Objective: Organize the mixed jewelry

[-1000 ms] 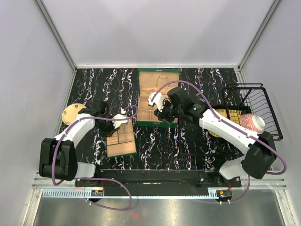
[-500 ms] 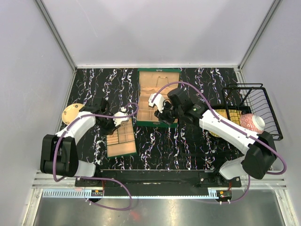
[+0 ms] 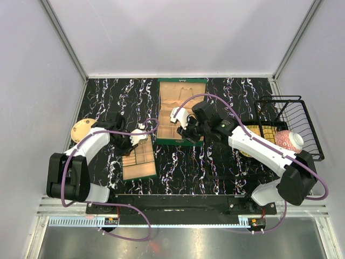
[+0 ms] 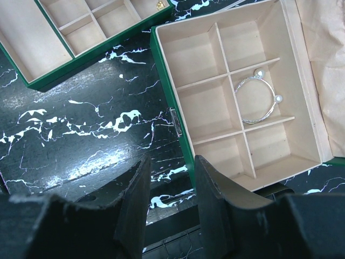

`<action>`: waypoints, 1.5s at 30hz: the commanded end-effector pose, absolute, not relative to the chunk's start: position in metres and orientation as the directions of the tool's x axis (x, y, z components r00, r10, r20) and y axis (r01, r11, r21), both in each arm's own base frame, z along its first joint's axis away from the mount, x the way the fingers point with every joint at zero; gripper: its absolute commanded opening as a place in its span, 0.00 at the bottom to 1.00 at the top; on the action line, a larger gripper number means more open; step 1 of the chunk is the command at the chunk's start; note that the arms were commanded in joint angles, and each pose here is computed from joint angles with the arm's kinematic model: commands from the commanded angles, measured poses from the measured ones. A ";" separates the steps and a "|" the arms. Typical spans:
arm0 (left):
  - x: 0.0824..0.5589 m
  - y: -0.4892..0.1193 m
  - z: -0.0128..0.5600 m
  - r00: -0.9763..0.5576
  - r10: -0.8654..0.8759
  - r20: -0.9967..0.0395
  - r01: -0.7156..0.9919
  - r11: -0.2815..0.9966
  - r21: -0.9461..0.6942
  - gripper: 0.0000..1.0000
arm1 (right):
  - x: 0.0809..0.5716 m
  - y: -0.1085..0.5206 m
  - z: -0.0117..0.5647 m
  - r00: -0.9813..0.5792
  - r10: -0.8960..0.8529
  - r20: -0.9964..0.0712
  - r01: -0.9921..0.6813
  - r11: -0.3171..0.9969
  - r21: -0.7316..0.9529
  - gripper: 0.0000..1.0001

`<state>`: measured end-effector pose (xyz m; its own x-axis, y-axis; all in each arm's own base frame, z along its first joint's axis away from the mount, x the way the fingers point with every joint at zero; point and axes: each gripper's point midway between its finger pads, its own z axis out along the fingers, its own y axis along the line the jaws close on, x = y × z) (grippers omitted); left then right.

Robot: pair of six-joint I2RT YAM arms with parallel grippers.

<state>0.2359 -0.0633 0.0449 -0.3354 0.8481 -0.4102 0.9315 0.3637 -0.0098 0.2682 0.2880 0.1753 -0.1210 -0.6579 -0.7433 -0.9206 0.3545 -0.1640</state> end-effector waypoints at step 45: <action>0.215 -0.066 0.033 -0.345 0.844 -0.411 0.935 0.349 -0.068 0.00 | 0.278 0.288 0.191 -0.090 -0.629 -0.772 -0.902 0.381 -0.205 0.44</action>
